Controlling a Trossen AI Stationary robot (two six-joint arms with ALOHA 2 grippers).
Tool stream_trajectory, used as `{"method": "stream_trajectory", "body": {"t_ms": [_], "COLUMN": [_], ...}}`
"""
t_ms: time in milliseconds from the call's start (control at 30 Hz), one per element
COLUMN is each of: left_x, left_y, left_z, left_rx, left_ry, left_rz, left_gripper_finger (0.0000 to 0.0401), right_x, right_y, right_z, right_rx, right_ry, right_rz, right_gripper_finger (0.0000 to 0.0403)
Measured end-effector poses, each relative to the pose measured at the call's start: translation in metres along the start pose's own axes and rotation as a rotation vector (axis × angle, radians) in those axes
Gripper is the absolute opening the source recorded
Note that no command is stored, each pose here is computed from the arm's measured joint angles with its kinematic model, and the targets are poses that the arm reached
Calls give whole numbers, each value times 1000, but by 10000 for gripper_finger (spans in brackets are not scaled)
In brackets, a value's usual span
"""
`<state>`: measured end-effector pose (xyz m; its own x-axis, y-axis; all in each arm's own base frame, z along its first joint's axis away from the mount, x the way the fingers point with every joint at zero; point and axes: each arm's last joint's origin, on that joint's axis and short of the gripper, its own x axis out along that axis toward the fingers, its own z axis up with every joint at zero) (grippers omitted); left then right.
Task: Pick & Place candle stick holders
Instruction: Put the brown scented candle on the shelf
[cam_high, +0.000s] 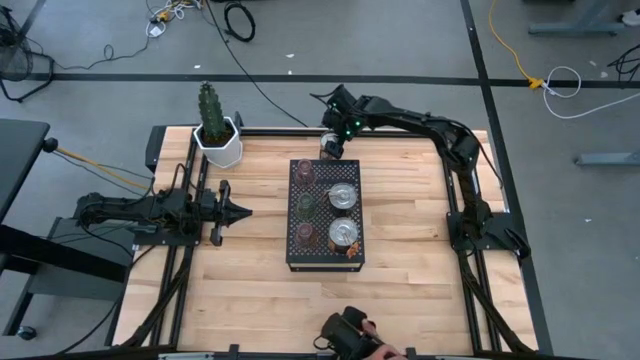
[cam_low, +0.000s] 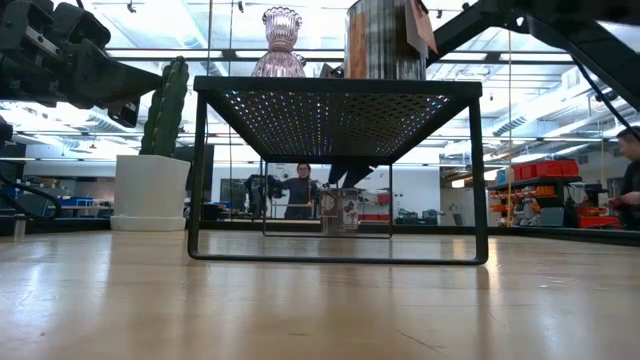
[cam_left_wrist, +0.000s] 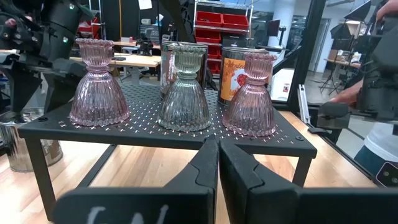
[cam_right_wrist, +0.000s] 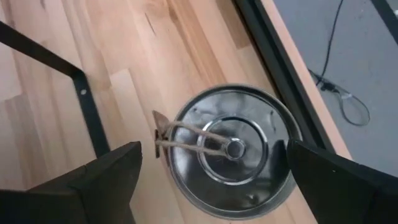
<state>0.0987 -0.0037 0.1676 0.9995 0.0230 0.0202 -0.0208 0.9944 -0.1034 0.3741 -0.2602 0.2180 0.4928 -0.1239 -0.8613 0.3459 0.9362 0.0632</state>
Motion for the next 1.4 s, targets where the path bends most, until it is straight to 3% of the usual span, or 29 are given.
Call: {"method": "stream_trajectory", "body": {"t_ms": [533,1000,1233,1400], "left_x": [0,0,0,0], "left_y": [0,0,0,0], "left_z": [0,0,0,0], "left_rx": [0,0,0,0], "left_ry": [0,0,0,0], "left_rz": [0,0,0,0], "left_gripper_finger": [18,18,18,18], "right_x": [7,2,-1,-2], "right_y": [-1,14,12,7], "right_z": [0,1,5,5], "right_rx": [-84,-101,-109,-103], "right_ry": [19,39,23,2], "right_rz": [-103,-80,-193,-180], "right_gripper_finger": [400,400,400,400]}}
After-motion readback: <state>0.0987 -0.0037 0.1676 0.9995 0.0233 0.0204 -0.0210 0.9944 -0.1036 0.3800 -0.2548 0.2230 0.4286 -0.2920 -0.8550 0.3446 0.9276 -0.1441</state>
